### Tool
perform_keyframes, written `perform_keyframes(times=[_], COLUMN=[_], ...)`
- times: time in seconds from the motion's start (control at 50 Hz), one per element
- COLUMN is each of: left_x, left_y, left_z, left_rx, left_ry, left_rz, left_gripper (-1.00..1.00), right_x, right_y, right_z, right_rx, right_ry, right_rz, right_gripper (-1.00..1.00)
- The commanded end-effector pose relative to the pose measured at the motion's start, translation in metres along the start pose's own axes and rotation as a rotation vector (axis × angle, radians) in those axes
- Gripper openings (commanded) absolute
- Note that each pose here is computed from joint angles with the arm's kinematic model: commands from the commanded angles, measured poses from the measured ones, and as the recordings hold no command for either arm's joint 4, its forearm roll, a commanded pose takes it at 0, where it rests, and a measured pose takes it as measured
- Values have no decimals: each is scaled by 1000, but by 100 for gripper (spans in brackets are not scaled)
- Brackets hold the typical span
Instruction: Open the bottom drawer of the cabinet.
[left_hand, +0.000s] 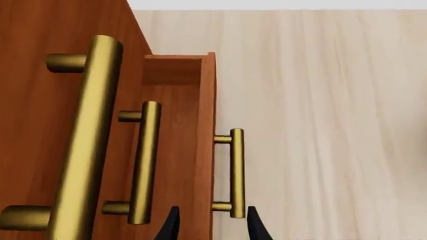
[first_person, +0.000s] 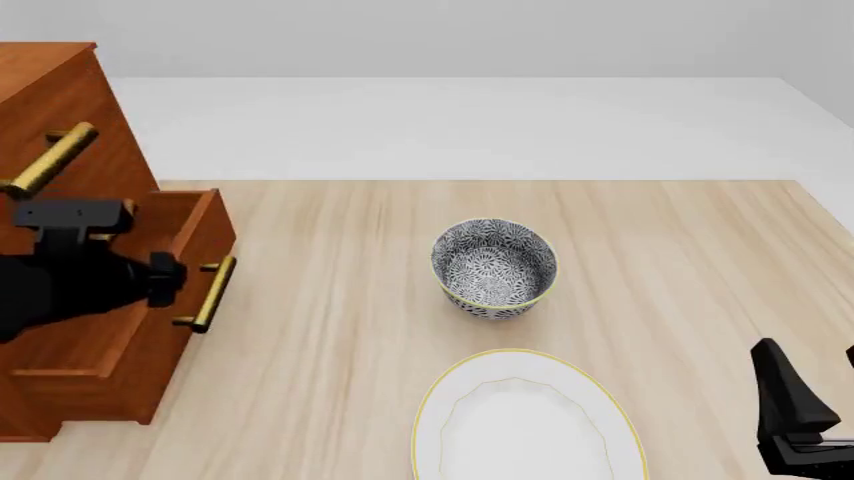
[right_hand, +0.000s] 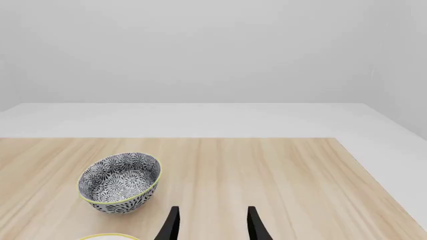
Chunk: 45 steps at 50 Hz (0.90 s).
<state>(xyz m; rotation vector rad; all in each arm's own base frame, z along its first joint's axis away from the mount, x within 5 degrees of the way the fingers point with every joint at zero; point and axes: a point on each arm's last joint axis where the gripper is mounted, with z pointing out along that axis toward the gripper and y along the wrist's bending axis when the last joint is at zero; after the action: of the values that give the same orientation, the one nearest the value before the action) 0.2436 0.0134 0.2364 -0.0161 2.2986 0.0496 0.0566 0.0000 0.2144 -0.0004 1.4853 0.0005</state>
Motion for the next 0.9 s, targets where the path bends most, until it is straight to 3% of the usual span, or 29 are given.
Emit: perform_keyframes(times=[0.02,0.44,0.9], left_x=[14,37,37], left_y=[-1,-4,-23], left_z=[4,15,23], left_rx=[3,10,64], left_ry=[21,72,90], left_rz=[-25,-55,-73], left_gripper=[100,100,100], right_x=[0,0,0], right_y=[0,0,0], right_z=[0,0,0], right_rx=[0,0,0], right_ry=[0,0,0], right_rz=[0,0,1], right_gripper=[100,100,100])
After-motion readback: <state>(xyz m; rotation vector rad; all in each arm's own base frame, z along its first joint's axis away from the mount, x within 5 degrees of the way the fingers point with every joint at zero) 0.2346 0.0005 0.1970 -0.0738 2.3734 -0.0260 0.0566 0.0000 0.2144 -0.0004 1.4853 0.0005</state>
